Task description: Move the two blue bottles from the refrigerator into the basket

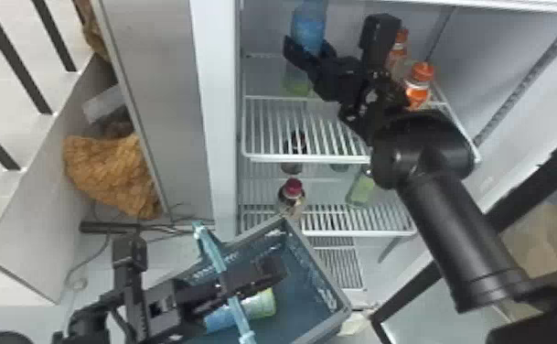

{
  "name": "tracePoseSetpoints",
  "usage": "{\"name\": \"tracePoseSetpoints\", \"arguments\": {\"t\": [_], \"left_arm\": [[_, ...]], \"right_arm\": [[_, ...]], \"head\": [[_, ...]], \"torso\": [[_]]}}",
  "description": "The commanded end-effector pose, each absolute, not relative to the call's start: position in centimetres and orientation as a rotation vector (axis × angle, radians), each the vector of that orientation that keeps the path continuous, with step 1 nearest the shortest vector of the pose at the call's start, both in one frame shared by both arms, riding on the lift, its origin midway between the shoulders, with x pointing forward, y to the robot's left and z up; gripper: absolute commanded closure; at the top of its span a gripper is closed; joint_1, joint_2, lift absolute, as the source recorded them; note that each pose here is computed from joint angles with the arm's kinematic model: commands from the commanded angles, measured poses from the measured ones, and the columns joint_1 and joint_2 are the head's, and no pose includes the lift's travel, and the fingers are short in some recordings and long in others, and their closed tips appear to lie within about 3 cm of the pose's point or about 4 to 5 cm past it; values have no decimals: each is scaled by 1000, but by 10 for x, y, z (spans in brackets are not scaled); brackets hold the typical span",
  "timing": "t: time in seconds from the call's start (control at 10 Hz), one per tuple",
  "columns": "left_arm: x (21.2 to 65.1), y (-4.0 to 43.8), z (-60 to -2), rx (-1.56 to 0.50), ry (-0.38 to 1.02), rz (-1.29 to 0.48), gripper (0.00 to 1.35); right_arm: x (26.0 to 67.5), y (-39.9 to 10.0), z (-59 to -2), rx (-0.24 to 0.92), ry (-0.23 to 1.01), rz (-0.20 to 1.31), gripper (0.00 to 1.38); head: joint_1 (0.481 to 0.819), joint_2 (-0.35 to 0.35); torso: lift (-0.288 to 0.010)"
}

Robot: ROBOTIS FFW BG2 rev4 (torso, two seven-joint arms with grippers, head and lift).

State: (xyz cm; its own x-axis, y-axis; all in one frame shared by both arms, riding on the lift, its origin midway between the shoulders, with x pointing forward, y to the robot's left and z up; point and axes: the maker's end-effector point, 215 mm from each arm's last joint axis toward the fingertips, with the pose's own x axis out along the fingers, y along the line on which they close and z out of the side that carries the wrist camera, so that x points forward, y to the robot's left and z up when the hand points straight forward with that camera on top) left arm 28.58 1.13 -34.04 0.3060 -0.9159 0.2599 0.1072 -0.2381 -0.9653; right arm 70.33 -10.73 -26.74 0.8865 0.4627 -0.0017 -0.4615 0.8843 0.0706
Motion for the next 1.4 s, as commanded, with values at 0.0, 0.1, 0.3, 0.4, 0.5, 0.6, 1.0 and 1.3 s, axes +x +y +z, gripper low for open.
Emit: {"name": "tracePoseSetpoints", "arguments": {"t": [0.0, 0.1, 0.3, 0.4, 0.5, 0.6, 1.0, 1.3], "left_arm": [[285, 11, -341, -1477, 787, -1170, 1202], [285, 11, -341, -1477, 787, -1170, 1202], [285, 11, -341, -1477, 787, -1170, 1202], [285, 11, -340, -1479, 785, -1172, 1202], [285, 10, -340, -1480, 787, -1173, 1202], [285, 11, -340, -1480, 784, -1173, 1202], [284, 10, -341, -1481, 785, -1171, 1202], [285, 10, -340, -1484, 781, -1173, 1202]], "right_arm": [[696, -109, -267, 76, 4, 481, 1282], [689, -112, -260, 85, -19, 477, 1282], [670, -111, -245, 94, -63, 486, 1282], [663, -111, -241, 101, -78, 495, 1282], [655, -108, -240, 107, -84, 509, 1282], [644, -103, -243, 112, -67, 526, 1282], [601, -94, -245, 143, -54, 577, 1282], [571, -94, -244, 167, -49, 604, 1282]], "head": [[695, -107], [695, -109], [695, -115], [695, -116], [695, -116], [695, -116], [695, -107], [695, -108]], "torso": [[-10], [-10], [-10], [-10], [-10], [-10], [-10], [-10]]}}
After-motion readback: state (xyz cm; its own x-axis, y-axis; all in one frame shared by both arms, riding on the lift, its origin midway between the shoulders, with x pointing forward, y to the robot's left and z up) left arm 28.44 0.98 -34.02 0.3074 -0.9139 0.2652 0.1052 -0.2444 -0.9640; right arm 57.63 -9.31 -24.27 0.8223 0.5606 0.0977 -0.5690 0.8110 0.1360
